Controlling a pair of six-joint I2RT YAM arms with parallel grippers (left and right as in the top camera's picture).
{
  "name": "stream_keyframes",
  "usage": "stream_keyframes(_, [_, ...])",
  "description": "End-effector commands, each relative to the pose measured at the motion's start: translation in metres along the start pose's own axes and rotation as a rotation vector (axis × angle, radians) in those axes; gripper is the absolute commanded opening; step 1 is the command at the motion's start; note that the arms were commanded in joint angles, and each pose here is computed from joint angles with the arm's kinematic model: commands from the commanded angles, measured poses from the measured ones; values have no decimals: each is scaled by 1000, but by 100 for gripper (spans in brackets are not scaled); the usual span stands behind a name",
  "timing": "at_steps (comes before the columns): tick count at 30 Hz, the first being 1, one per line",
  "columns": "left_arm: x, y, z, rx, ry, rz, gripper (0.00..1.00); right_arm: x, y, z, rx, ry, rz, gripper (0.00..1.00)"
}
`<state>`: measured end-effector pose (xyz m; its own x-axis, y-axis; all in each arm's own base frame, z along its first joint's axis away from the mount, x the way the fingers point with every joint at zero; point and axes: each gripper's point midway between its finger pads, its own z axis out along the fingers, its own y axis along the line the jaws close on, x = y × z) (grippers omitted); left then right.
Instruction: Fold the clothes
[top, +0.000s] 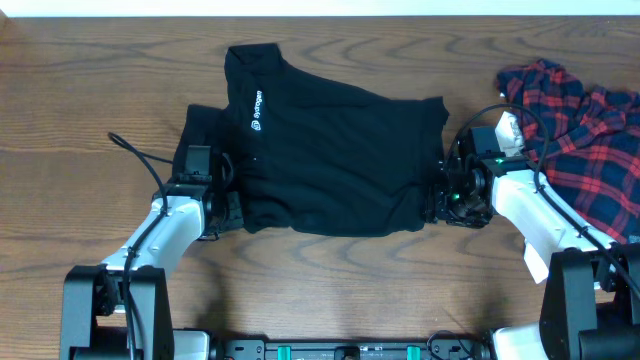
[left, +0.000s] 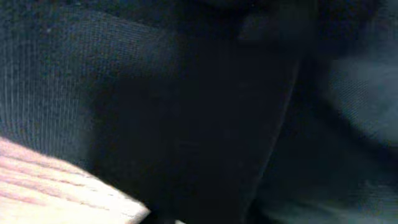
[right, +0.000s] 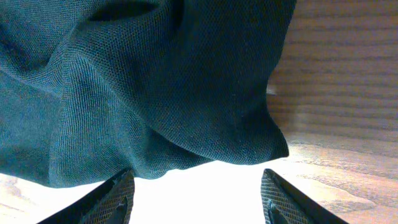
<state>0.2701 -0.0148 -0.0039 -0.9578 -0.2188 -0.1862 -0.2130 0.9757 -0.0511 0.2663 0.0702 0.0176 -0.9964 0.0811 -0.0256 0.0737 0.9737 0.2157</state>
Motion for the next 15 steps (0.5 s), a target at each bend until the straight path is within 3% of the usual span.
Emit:
stream_keyframes(1, [13,10,10,-48,53,6,7,1,3,-4,-9,-11,-16,64])
stream_keyframes(9, [26,14,8,-62,104,7,6,3,2,-4,-7,-3,-15,63])
stream_keyframes(15, [28,14,-6,-58,92,6,6,2,-4,-4,28,-8,-13,56])
